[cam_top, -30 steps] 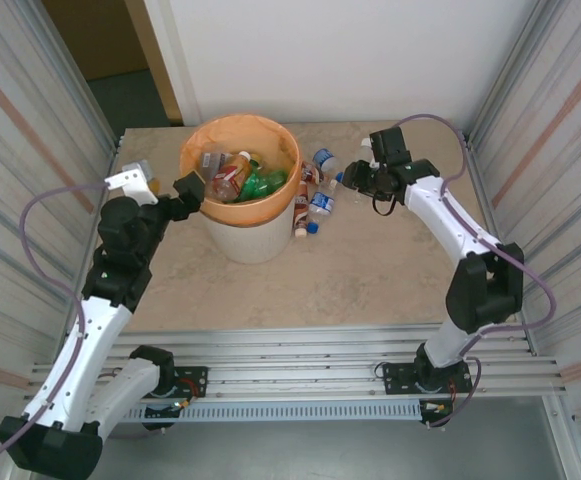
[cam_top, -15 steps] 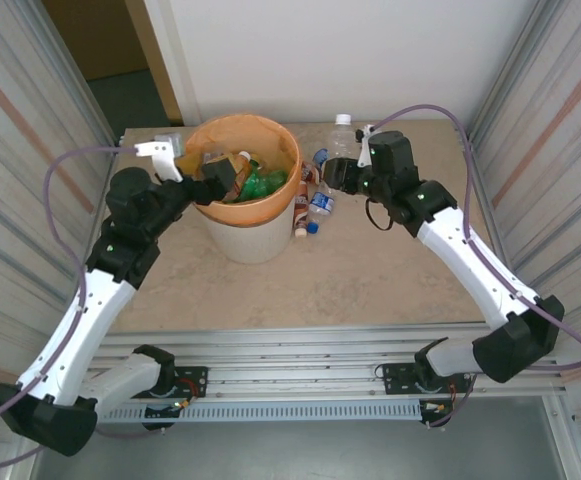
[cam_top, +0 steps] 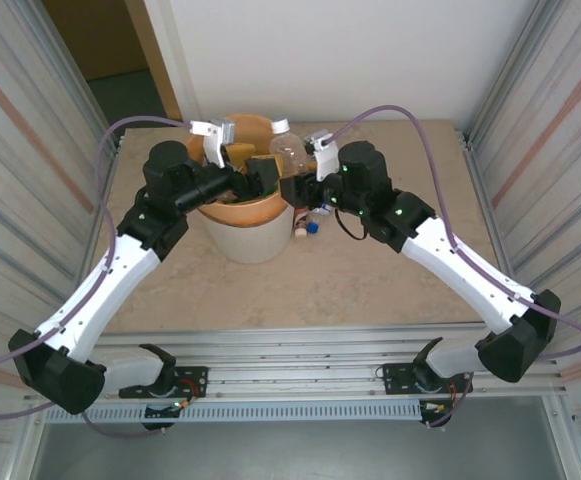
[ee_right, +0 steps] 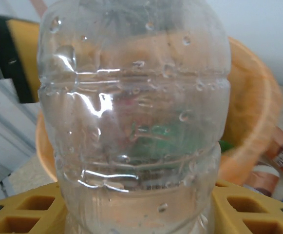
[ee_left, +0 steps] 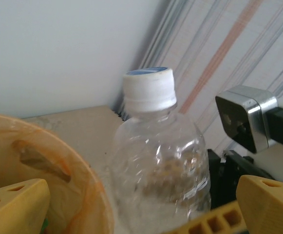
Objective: Put the plastic bottles in the bin
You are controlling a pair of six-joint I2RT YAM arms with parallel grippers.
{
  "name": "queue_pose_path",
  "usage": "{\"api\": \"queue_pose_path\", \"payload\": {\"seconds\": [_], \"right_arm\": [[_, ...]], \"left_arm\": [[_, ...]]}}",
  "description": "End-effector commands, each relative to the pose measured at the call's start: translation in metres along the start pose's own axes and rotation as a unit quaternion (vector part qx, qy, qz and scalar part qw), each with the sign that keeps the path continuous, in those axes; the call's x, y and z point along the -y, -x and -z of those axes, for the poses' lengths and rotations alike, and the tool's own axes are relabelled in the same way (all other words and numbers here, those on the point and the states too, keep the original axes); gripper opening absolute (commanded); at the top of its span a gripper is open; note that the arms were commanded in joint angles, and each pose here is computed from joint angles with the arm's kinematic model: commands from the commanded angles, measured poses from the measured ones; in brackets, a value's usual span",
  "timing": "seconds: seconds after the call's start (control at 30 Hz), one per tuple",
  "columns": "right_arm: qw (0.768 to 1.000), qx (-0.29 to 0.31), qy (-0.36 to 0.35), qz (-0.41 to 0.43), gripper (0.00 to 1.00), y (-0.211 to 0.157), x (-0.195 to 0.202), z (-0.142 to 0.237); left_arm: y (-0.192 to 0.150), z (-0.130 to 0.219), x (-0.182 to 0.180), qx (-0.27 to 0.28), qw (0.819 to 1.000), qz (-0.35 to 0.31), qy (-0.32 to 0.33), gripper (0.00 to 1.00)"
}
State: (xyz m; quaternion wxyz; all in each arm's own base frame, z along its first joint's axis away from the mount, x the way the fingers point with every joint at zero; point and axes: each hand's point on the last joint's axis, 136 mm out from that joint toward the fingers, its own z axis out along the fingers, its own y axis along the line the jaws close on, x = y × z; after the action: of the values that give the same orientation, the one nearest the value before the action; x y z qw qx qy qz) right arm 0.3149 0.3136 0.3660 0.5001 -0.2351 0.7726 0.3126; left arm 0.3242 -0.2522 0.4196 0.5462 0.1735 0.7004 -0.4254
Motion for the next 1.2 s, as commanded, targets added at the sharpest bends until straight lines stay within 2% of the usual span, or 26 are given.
{"api": "queue_pose_path", "payload": {"seconds": [0.0,0.2,0.4,0.57,0.67,0.73,0.83,1.17], "right_arm": [[0.997,0.042,0.03,0.058,0.49,0.027,-0.026,0.0],[0.995,0.052,0.026,0.075,0.5,0.034,-0.034,-0.009],[0.994,0.065,0.032,0.078,0.52,0.044,-0.038,-0.014],[0.995,0.063,0.032,0.077,0.65,0.044,-0.039,-0.015],[0.995,0.061,0.022,0.076,0.76,0.042,-0.035,-0.012],[0.995,0.062,0.014,0.076,0.87,0.041,-0.032,-0.008],[0.995,0.061,0.0,0.074,1.0,0.038,-0.027,0.0],[0.993,0.067,-0.087,0.048,0.98,0.026,0.006,0.032]], "left_arm": [[0.022,0.0,0.023,0.026,0.998,-0.009,-0.049,0.98],[0.02,-0.006,0.024,0.022,0.998,0.003,-0.062,0.89],[0.015,-0.008,0.021,0.016,0.998,0.006,-0.058,0.69],[0.02,-0.007,0.019,0.02,0.999,-0.008,-0.045,0.44],[0.026,-0.006,0.014,0.021,0.999,-0.024,-0.025,0.29],[0.031,-0.006,0.01,0.021,0.999,-0.039,-0.007,0.23],[0.041,-0.002,0.001,0.018,0.998,-0.063,0.023,0.19],[0.044,0.003,-0.056,-0.069,0.983,-0.099,0.139,0.17]]}}
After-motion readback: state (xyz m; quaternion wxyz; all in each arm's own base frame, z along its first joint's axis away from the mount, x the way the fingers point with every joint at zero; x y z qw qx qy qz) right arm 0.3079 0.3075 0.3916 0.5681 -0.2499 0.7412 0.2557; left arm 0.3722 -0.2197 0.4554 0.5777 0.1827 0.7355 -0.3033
